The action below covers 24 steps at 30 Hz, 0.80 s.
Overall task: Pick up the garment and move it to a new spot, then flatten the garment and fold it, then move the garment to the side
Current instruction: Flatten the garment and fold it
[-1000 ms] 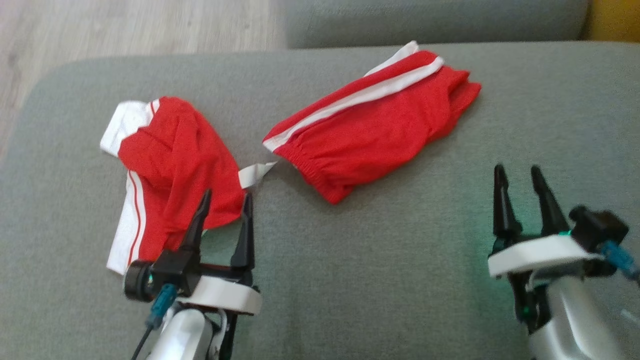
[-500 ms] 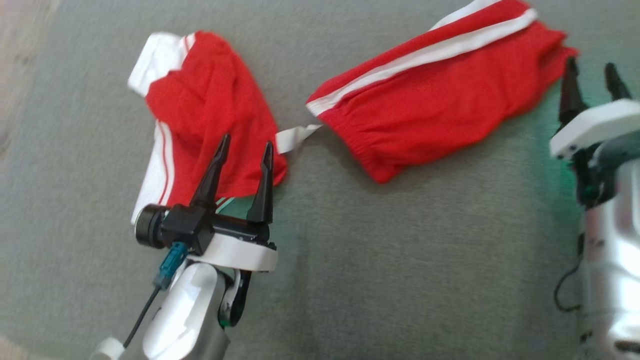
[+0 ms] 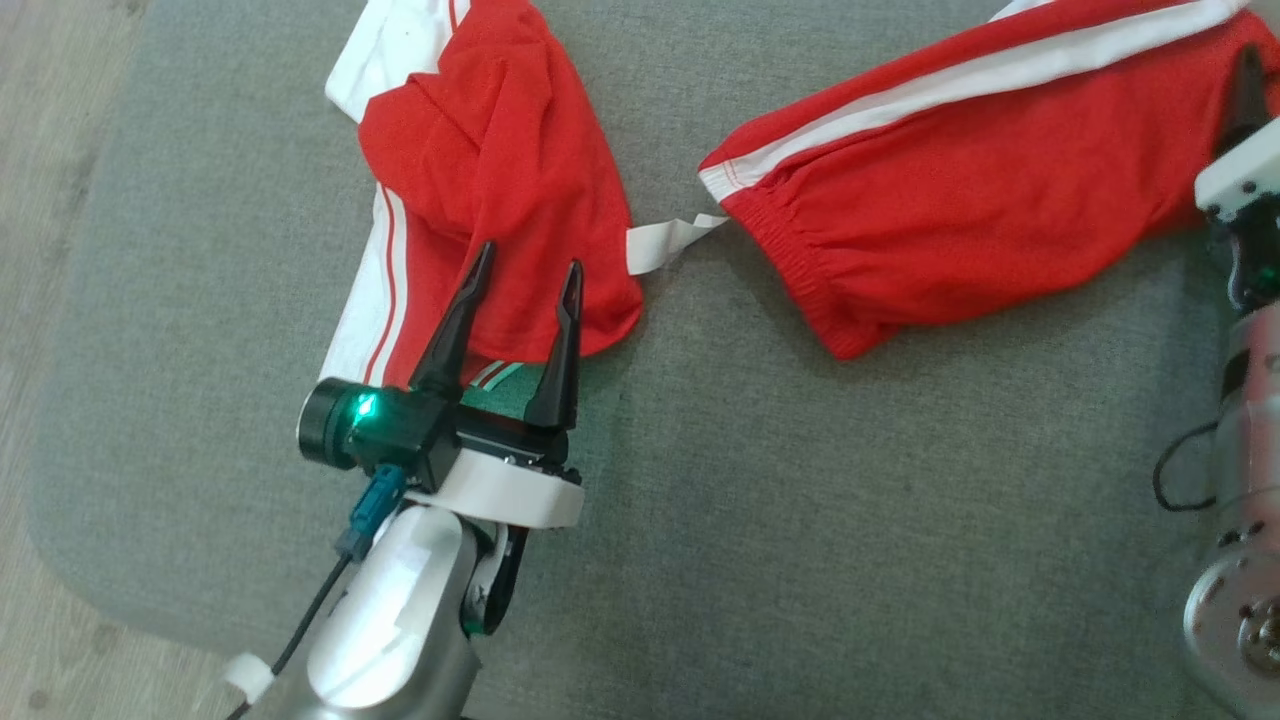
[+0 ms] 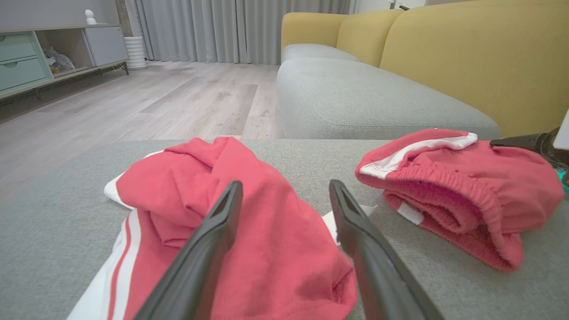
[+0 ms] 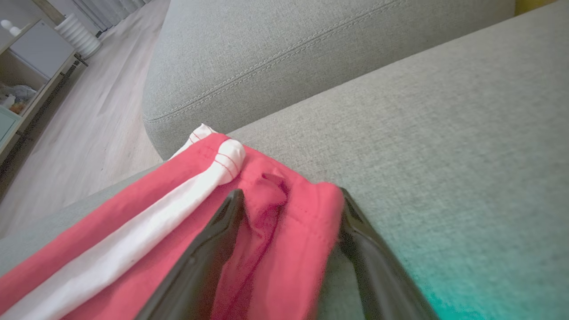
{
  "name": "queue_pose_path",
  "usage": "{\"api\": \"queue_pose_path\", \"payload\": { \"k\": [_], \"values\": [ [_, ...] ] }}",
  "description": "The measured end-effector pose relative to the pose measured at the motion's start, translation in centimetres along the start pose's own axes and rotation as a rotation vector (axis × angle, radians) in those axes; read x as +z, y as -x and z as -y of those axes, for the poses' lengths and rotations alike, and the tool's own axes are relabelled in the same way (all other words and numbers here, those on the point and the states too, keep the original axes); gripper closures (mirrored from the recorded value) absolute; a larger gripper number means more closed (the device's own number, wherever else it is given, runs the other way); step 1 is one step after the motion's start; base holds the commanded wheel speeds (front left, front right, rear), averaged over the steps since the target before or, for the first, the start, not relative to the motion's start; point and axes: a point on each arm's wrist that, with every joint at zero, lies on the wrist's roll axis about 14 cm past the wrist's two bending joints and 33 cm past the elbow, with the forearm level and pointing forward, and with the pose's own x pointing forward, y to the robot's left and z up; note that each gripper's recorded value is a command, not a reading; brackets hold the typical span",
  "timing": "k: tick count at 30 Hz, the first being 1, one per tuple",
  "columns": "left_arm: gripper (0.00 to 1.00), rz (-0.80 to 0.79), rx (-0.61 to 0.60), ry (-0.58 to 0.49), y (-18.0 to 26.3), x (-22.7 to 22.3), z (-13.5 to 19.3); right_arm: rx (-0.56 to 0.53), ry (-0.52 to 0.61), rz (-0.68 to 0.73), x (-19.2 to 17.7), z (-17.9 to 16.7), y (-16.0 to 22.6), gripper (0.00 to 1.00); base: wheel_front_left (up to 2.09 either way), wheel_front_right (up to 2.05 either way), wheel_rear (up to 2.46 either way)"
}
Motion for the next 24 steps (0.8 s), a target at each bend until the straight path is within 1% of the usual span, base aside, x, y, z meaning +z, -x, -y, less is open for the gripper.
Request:
{"api": "queue_pose_path", "payload": {
  "k": [3,6,10,11,12,14,17,24],
  "values": [
    [0.0,-0.005,0.004,0.002,0.0,-0.2,0.0,0.01,-0.017,-0.008,0.0,-0.6,-0.5,0.0,0.0,0.0,0.0],
    [0.0,-0.006,0.003,0.002,-0.1,-0.2,0.0,0.017,-0.011,-0.022,-0.2,-0.9,-0.8,0.0,0.0,0.0,0.0],
    [0.0,-0.004,0.005,0.0,-0.3,-0.2,0.0,0.025,0.027,-0.047,-0.4,-1.1,-0.9,0.0,0.0,0.0,0.0],
    [0.0,-0.006,0.004,0.0,-0.3,-0.2,0.0,0.027,0.05,-0.052,-0.4,-1.1,-1.0,0.35,0.0,0.0,0.0],
    [0.0,-0.006,0.002,0.0,-0.3,-0.2,0.1,0.03,0.075,-0.056,-0.4,-1.2,-0.9,1.0,0.0,0.0,0.0],
    [0.0,-0.005,-0.002,0.001,-0.4,-0.2,0.3,0.034,0.097,-0.046,-0.5,-1.2,-0.8,1.0,0.0,0.0,0.0],
    [0.0,-0.004,-0.013,-0.001,-0.4,-0.2,0.6,0.028,0.089,-0.022,-0.2,-0.8,-0.2,1.0,0.0,0.0,0.0],
    [0.0,0.033,-0.051,0.002,-0.8,1.1,2.0,-0.012,0.009,0.086,1.5,1.5,2.4,1.0,0.0,0.0,0.0]
  ]
}}
